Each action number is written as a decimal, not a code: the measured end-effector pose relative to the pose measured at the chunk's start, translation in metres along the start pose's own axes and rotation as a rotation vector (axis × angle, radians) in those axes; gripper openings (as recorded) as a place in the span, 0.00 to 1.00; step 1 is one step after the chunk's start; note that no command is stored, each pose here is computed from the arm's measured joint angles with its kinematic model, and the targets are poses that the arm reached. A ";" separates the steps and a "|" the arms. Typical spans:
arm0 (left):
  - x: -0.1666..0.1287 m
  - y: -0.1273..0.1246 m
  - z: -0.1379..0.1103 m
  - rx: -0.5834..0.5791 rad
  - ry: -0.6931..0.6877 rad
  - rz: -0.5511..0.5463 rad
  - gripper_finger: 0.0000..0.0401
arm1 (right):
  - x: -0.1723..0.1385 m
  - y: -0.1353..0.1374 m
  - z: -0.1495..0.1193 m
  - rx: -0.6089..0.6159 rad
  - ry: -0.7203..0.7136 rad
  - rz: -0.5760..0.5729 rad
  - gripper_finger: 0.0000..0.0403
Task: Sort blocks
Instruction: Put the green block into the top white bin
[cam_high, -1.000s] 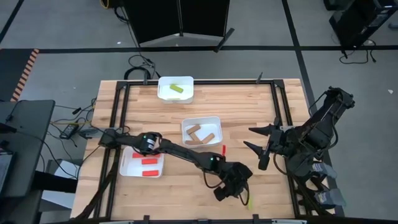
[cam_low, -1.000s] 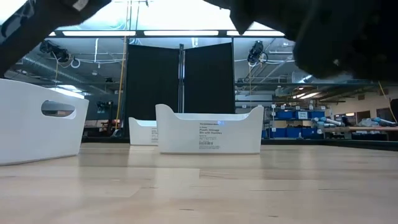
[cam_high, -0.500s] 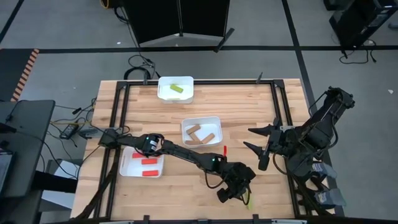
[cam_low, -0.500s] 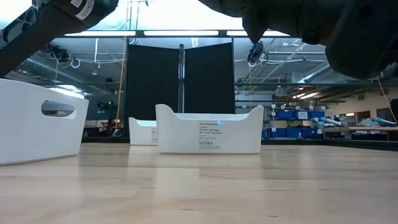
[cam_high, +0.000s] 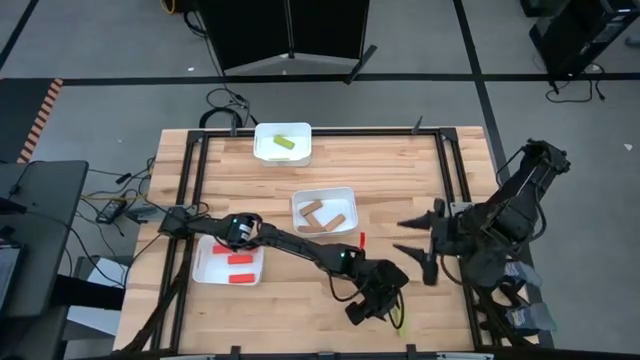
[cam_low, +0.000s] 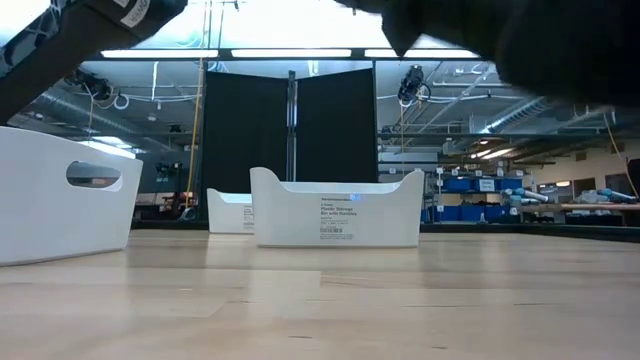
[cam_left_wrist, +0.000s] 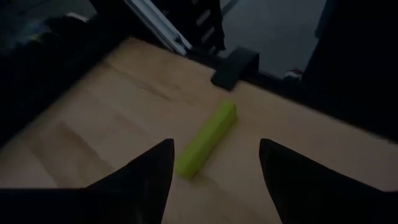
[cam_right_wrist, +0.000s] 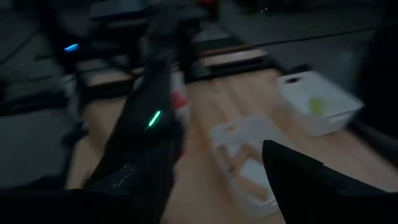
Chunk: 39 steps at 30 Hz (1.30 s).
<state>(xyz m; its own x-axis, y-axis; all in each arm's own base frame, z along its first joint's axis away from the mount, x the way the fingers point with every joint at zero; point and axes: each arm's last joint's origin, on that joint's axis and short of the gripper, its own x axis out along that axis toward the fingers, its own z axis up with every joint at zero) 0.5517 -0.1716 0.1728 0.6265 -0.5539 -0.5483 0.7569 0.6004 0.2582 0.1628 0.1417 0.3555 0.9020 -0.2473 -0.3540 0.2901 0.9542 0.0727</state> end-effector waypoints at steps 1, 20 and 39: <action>-0.004 0.001 0.003 -0.010 0.007 0.000 0.60 | -0.003 0.002 -0.002 -0.006 0.014 0.031 0.63; -0.048 0.030 0.002 -0.173 0.144 0.103 0.18 | -0.049 0.079 -0.084 0.138 0.403 0.353 0.09; -0.136 0.065 0.005 -0.262 0.277 0.127 0.12 | -0.006 0.142 -0.198 0.303 0.770 0.136 0.01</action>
<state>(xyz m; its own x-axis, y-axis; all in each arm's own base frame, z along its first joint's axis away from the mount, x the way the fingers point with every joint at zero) 0.5168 -0.0597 0.2680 0.6110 -0.3104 -0.7282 0.5807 0.8010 0.1459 0.1356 0.3122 0.1832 0.4967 0.1556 -0.8539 0.3670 0.8539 0.3691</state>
